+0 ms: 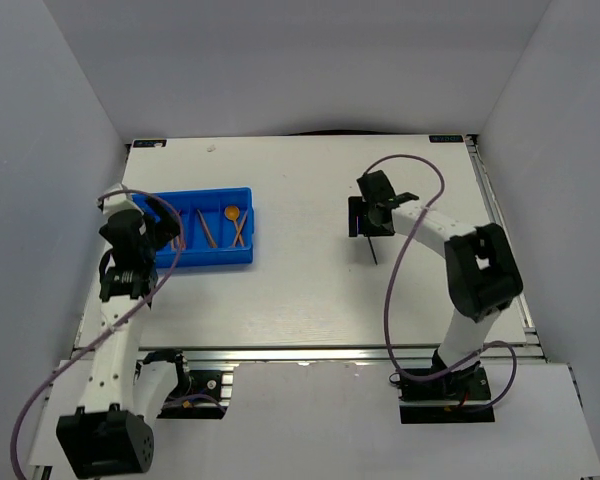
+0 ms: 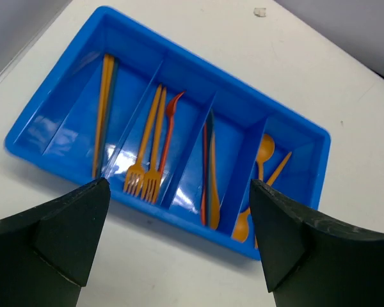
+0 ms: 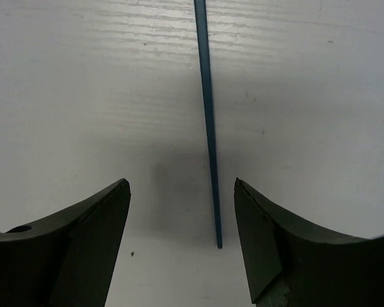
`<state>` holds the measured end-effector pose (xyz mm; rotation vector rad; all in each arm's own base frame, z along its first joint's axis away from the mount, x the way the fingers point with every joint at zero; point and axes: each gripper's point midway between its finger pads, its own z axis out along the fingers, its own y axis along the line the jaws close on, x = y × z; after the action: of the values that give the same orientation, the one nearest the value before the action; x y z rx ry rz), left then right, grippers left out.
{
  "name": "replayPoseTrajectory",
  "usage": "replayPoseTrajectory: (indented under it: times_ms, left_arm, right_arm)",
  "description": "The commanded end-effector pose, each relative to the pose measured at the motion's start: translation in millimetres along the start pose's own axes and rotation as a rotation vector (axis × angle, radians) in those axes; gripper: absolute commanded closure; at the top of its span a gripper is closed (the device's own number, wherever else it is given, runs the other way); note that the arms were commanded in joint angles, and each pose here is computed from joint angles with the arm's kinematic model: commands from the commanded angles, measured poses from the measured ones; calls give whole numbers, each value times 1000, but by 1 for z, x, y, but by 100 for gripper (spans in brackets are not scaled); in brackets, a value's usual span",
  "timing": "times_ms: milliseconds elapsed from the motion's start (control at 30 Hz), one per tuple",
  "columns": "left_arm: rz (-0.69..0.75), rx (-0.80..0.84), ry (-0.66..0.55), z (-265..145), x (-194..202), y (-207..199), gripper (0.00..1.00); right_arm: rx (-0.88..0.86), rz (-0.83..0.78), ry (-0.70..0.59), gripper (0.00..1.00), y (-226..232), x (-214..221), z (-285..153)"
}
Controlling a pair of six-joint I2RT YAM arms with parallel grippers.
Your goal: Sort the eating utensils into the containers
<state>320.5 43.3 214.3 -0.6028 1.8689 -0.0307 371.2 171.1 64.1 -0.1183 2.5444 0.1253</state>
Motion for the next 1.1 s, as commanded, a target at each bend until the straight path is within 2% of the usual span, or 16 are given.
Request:
replayPoseTrajectory:
  times_ms: [0,100,267,400,433,500,633,700,733,833,867,933,967,1067]
  left_arm:
    - [16,-21,-51,-17,-2,9,2]
    - [-18,20,-105,-25,-12,2,2]
    - [-3,37,-52,-21,-3,-3,2]
    - [6,68,-24,-19,2,-10,2]
    - [7,77,-22,-20,3,-12,2]
    - [10,86,-17,-21,3,-15,2]
    - [15,99,-3,-20,6,-19,2]
    - [20,125,2,-21,8,-24,2]
    - [20,134,5,-21,9,-25,2]
    - [8,259,22,-24,12,-49,2]
    - [2,401,85,-32,26,-71,2]
    - [-72,566,126,-40,34,-99,2]
    - [-138,712,160,-54,34,-124,2]
    - [-211,872,237,-80,51,-159,2]
  right_arm:
    - [39,-72,35,29,-2,-9,21]
    - [11,-107,53,29,8,-18,41]
    - [38,-136,108,30,10,-25,72]
    - [73,-142,177,37,7,-14,93]
    - [65,-138,190,47,8,-11,95]
    - [69,-126,228,56,7,0,97]
    - [61,-103,279,89,7,19,97]
    - [55,-100,304,100,6,28,94]
    - [47,-96,313,100,7,31,93]
    - [-15,-92,293,100,18,31,78]
    - [-44,-87,300,100,22,39,72]
    - [-189,-58,199,100,49,15,44]
    - [-268,-38,134,100,63,6,21]
    - [-383,-4,18,100,85,-12,-26]
